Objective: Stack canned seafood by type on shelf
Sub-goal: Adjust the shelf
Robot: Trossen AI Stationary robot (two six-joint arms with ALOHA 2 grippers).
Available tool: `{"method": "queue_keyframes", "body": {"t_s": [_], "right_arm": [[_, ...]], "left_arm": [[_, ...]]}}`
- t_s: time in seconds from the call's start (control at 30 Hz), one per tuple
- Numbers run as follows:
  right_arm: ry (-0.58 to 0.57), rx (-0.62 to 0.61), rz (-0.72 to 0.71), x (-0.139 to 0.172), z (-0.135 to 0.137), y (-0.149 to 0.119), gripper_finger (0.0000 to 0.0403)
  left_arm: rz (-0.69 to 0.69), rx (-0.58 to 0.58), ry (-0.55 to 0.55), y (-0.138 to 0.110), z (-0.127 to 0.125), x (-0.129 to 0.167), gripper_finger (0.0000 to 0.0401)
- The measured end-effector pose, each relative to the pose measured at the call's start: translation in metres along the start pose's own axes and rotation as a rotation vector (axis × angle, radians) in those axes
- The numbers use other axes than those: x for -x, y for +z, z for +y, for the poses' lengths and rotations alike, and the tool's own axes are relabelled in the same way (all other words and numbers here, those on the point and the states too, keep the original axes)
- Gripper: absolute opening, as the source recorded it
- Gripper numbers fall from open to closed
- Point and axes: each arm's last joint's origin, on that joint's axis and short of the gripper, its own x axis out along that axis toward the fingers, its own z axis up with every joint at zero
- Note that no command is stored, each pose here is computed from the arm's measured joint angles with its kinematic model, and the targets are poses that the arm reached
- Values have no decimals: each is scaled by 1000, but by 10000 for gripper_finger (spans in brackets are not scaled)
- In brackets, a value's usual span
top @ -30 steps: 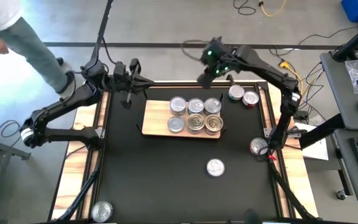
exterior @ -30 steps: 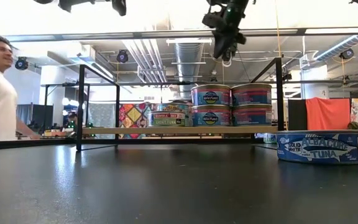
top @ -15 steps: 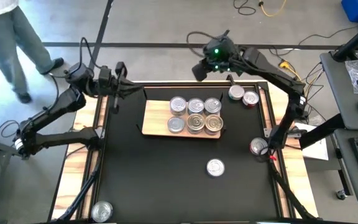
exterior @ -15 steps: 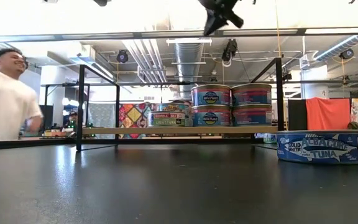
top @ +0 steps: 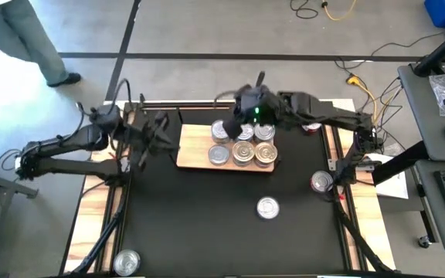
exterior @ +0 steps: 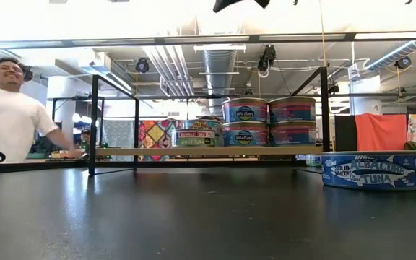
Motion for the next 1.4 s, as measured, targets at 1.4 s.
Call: {"method": "queue_keyframes", "body": {"t_s": [1.4], "right_arm": [[64, 20, 751, 69, 123, -259, 9]], "left_arm": [[559, 475, 428, -105, -142, -17, 0]]}}
